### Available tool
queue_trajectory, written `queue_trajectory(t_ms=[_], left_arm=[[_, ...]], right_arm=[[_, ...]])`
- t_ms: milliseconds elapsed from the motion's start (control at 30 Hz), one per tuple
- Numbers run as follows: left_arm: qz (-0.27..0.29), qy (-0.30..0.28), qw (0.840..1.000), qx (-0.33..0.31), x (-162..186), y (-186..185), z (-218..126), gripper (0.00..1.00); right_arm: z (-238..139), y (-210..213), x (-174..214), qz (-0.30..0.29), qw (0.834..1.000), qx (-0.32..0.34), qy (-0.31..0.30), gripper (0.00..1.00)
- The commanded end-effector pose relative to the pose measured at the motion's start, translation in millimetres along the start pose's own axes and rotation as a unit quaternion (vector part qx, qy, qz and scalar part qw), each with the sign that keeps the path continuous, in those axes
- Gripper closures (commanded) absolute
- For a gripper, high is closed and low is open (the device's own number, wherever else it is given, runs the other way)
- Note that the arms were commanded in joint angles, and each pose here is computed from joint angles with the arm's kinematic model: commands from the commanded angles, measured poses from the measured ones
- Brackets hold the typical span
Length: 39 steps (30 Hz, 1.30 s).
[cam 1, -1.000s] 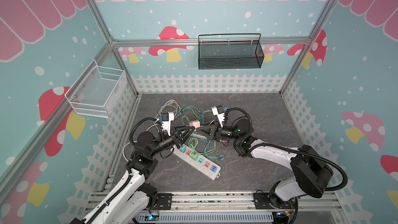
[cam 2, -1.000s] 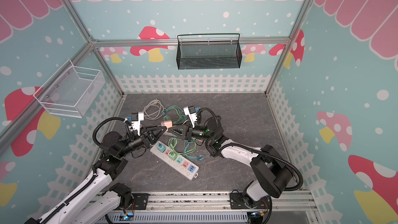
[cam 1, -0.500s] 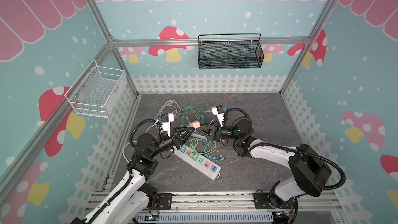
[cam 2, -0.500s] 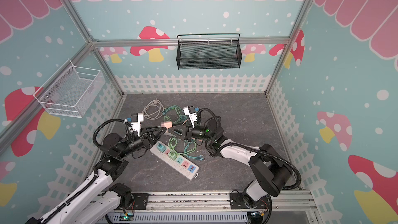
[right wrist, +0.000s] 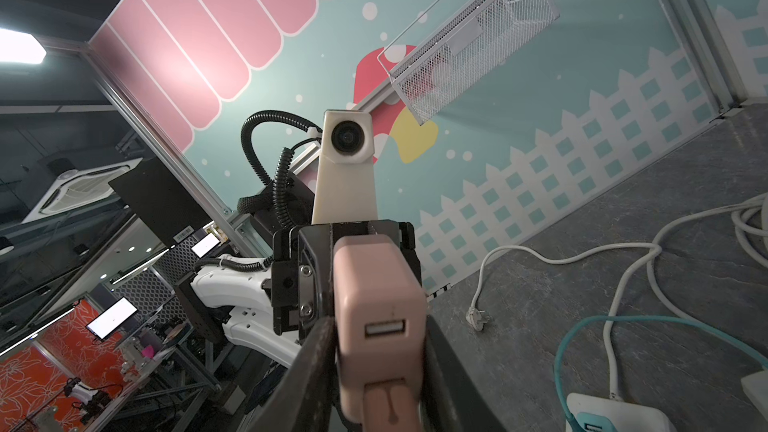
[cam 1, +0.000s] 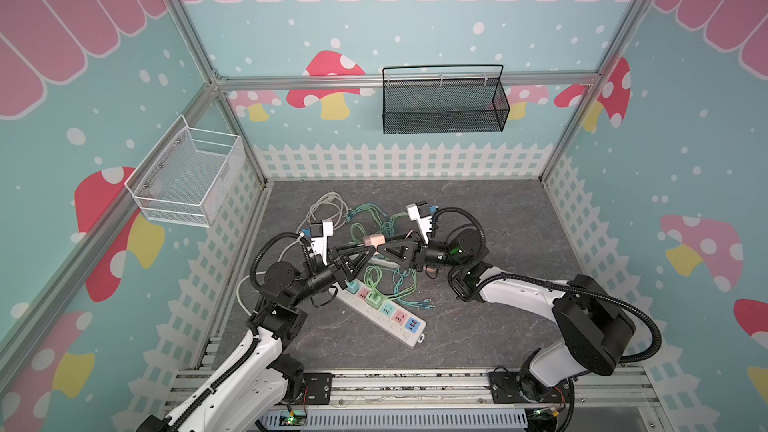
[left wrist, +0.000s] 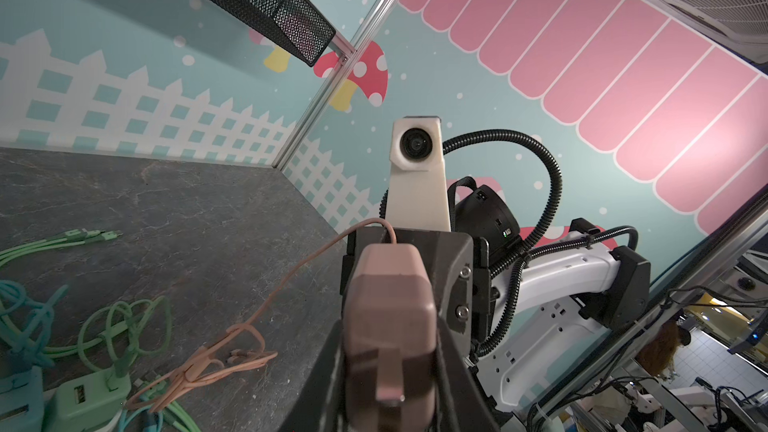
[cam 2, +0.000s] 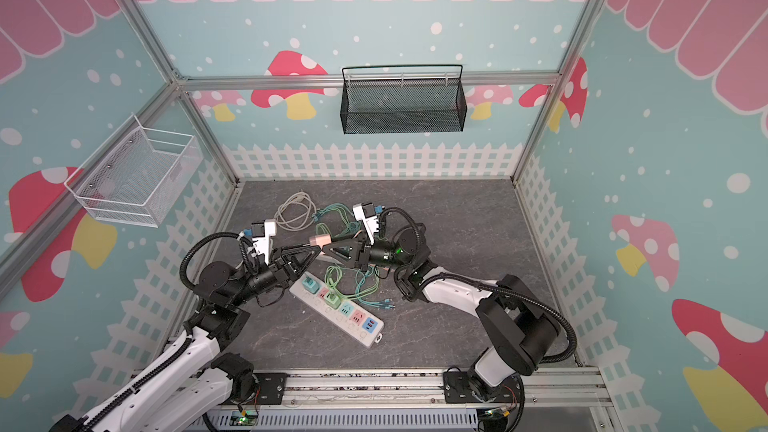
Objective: Insert the plug
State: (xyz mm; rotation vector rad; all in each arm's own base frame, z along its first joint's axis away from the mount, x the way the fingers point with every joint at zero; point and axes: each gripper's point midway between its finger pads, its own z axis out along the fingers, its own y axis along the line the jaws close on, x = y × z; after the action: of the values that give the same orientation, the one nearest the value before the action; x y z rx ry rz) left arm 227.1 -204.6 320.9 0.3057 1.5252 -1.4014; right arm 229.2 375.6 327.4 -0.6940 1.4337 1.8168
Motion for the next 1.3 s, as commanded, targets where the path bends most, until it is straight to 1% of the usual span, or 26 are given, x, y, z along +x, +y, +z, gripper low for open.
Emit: queue_trajectory(t_ms=[0, 67, 167, 233, 367, 533, 600, 667, 767, 833, 967, 1067, 1167, 1267], left_arm=[[-0.024, 0.015, 1.000, -0.012, 13.6, 9.7, -0.7, 0.81], [-0.023, 0.014, 1.000, -0.013, 13.6, 10.2, -0.8, 0.75], [-0.021, 0.013, 1.000, -0.018, 12.7, 11.1, -1.4, 0.69], [-0.016, 0.011, 0.999, -0.027, 11.6, 12.5, -2.4, 0.62], [-0.006, 0.014, 0.999, -0.041, 11.6, 13.7, -5.1, 0.51], [0.005, 0.014, 0.999, -0.051, 10.7, 12.7, -8.8, 0.45], [0.007, 0.014, 0.998, -0.057, 10.8, 13.1, -10.5, 0.44], [0.009, 0.016, 0.997, -0.069, 10.7, 15.5, -12.6, 0.44], [0.003, 0.030, 0.992, -0.122, 15.8, 30.3, -19.0, 0.43], [-0.001, 0.041, 0.984, -0.174, 19.4, 45.1, -26.9, 0.43], [-0.021, 0.053, 0.963, -0.265, 26.5, 71.0, -44.7, 0.43], [-0.045, 0.058, 0.951, -0.301, 34.9, 83.1, -54.2, 0.43], [-0.066, 0.063, 0.934, -0.346, 45.6, 98.7, -67.2, 0.44], [-0.077, 0.073, 0.907, -0.407, 58.4, 119.2, -85.8, 0.45]], right_arm=[[5.6, 31.2, -20.3, -0.045, 0.997, -0.053, -0.021, 0.69], [5.1, 31.3, -19.8, -0.045, 0.997, -0.053, -0.021, 0.71], [3.1, 29.2, -17.7, -0.044, 0.998, -0.046, -0.018, 0.77], [1.1, 24.6, -15.4, -0.043, 0.998, -0.032, -0.014, 0.81], [-7.9, 18.8, -15.6, -0.046, 0.999, -0.009, -0.012, 0.84], [-20.0, 2.4, -18.0, -0.052, 0.998, 0.043, 0.001, 0.89], [-24.5, -5.0, -16.4, -0.054, 0.996, 0.069, 0.017, 0.91], [-28.6, -15.8, -13.5, -0.063, 0.991, 0.108, 0.041, 0.92], [-38.2, -34.1, -6.8, -0.085, 0.975, 0.183, 0.092, 0.93], [-47.5, -43.0, -3.9, -0.102, 0.960, 0.230, 0.122, 0.93], [-66.5, -53.4, 1.0, -0.124, 0.931, 0.294, 0.175, 0.93], [-79.0, -59.0, 3.6, -0.135, 0.911, 0.330, 0.208, 0.93], [-91.8, -65.5, 8.9, -0.137, 0.889, 0.362, 0.243, 0.93], [-102.7, -71.5, 16.1, -0.137, 0.872, 0.383, 0.273, 0.93]])
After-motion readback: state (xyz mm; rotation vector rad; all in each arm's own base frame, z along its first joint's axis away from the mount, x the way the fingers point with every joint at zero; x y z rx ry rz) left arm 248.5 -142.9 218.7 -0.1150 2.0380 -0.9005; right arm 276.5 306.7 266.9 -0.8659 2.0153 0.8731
